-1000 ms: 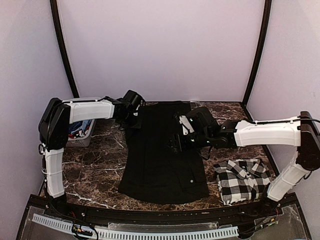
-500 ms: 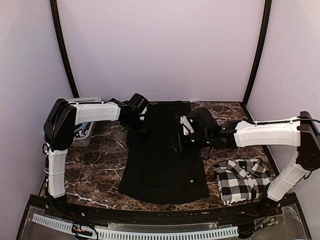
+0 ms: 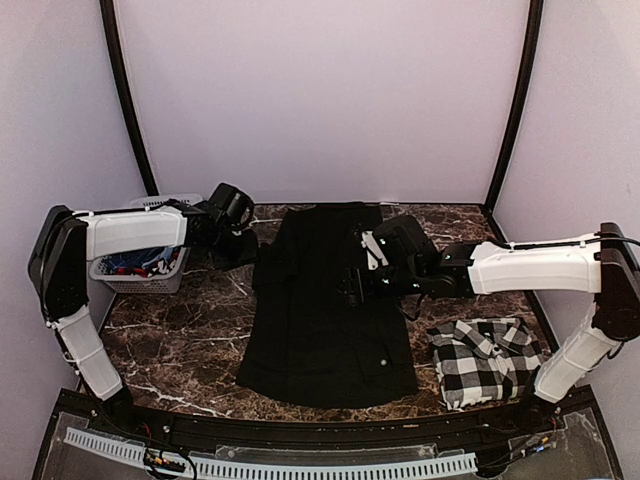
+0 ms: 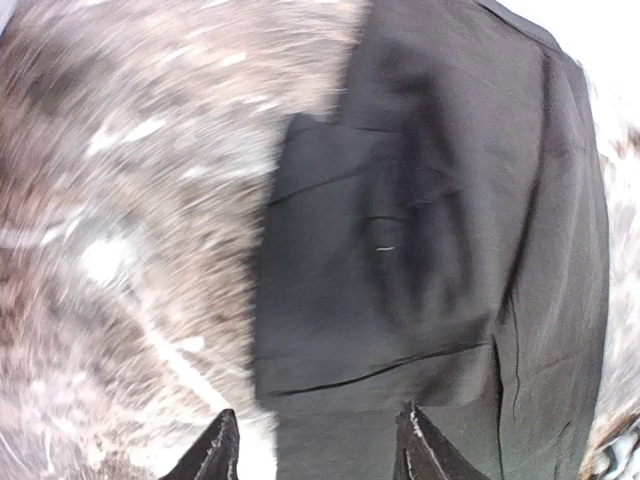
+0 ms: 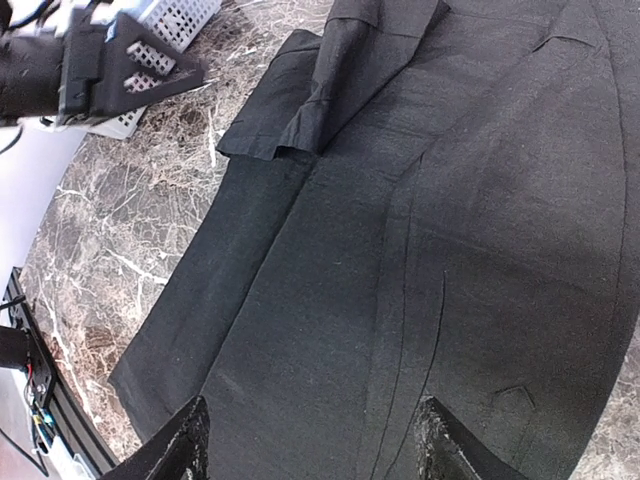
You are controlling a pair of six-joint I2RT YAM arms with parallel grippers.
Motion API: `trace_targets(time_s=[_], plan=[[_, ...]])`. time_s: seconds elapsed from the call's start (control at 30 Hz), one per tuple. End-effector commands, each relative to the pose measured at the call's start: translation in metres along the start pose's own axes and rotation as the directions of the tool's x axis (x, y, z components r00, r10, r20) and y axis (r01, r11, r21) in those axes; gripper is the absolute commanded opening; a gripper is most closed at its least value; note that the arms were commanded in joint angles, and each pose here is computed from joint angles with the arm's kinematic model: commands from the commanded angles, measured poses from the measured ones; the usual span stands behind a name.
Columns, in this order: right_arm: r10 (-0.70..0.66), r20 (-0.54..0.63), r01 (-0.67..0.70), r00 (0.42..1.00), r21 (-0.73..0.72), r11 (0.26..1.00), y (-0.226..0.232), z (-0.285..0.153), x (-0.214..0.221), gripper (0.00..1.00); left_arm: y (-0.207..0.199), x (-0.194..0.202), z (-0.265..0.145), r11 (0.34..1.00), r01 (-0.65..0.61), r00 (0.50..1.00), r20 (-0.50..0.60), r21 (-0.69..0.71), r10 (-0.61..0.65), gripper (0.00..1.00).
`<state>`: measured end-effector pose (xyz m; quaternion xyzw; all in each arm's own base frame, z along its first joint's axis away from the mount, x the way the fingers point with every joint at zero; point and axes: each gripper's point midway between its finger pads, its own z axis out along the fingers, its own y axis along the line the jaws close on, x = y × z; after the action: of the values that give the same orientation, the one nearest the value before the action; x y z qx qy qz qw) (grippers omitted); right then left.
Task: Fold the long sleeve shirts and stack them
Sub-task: Place the sleeve of the 1/3-folded shirt, then pick up the sleeve from the 1/3-folded shirt.
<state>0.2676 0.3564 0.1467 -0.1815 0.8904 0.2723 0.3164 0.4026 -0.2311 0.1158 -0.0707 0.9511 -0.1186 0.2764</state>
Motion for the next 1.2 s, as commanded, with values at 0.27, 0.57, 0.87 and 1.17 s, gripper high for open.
trace_targets(time_s=[0.27,0.57,0.87,1.17], plan=[[-0.041,0.033,0.041,0.999,-0.015,0.999,0.005,-0.007,-0.014,0.67,-0.004,0.028,0.004,0.775,0.552,0.829,-0.103,0.307,-0.549,0.53],[-0.054,0.032,0.055,0.998,-0.02,0.998,0.006,-0.013,-0.014,0.67,0.007,0.03,0.024,0.627,0.709,0.685,-0.103,0.322,-0.721,0.5],[-0.061,0.016,0.062,0.998,-0.026,0.998,0.008,-0.013,-0.013,0.67,0.014,0.053,0.04,0.56,0.787,0.608,-0.169,0.26,-0.776,0.47],[-0.083,-0.022,0.083,0.996,-0.019,0.996,0.008,-0.01,-0.009,0.66,0.018,0.055,0.054,0.547,0.806,0.584,-0.157,0.224,-0.796,0.31]])
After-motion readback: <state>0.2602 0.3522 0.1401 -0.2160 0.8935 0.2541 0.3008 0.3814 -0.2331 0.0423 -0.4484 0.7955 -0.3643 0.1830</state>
